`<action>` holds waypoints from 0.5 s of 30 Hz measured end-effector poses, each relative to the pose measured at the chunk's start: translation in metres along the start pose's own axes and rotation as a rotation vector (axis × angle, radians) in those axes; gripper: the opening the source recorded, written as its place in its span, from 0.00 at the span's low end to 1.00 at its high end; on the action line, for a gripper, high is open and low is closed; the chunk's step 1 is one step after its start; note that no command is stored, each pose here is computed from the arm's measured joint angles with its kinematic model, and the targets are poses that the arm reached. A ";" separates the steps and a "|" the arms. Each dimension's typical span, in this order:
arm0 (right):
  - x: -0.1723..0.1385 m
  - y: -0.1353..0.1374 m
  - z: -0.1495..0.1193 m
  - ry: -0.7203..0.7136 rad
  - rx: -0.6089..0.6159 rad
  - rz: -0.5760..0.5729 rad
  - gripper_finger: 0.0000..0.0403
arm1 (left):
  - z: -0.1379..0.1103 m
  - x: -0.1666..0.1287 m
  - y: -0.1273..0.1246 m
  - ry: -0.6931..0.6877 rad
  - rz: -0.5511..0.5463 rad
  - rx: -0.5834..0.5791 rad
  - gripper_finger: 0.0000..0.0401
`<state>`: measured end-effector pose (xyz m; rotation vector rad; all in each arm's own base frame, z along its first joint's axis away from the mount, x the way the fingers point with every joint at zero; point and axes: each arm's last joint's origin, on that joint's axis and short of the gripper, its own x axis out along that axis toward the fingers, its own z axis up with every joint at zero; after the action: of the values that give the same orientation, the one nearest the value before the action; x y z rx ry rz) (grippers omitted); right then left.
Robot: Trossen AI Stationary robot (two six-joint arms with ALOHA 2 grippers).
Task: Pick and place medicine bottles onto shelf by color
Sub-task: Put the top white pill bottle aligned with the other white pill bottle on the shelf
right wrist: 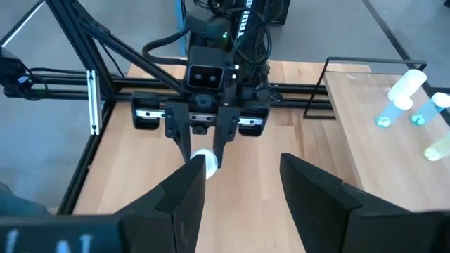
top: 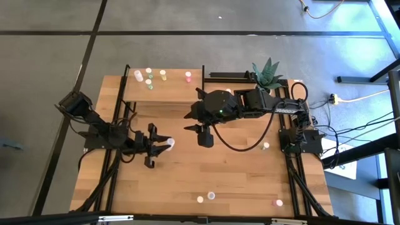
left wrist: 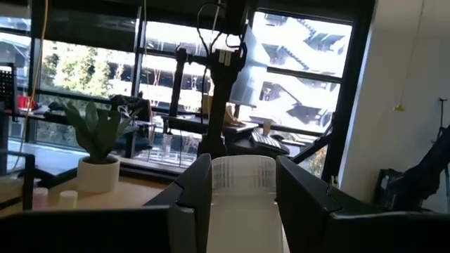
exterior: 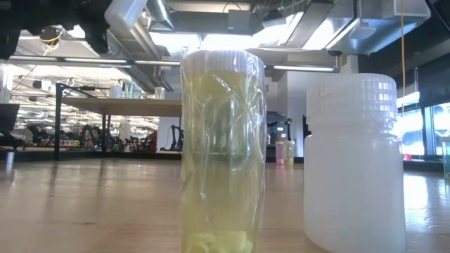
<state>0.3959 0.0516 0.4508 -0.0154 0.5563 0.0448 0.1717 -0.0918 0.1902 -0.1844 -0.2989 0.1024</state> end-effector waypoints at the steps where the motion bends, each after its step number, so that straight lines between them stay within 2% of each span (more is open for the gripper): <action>1: 0.000 0.000 0.000 0.000 -0.009 -0.001 0.46 | 0.001 0.002 -0.001 -0.007 0.004 -0.005 0.28; 4: 0.003 0.000 -0.002 0.009 -0.121 0.000 0.46 | 0.004 0.006 -0.003 -0.022 0.014 -0.015 0.28; 10: 0.021 0.009 -0.017 0.086 -0.488 0.047 0.46 | 0.008 0.012 -0.002 -0.038 0.042 -0.028 0.28; 15: 0.045 0.011 -0.035 0.137 -0.635 0.081 0.46 | 0.010 0.014 -0.001 -0.049 0.052 -0.040 0.28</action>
<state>0.4147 0.0637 0.3973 -0.6182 0.6605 0.3003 0.1823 -0.0892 0.2036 -0.2300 -0.3452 0.1524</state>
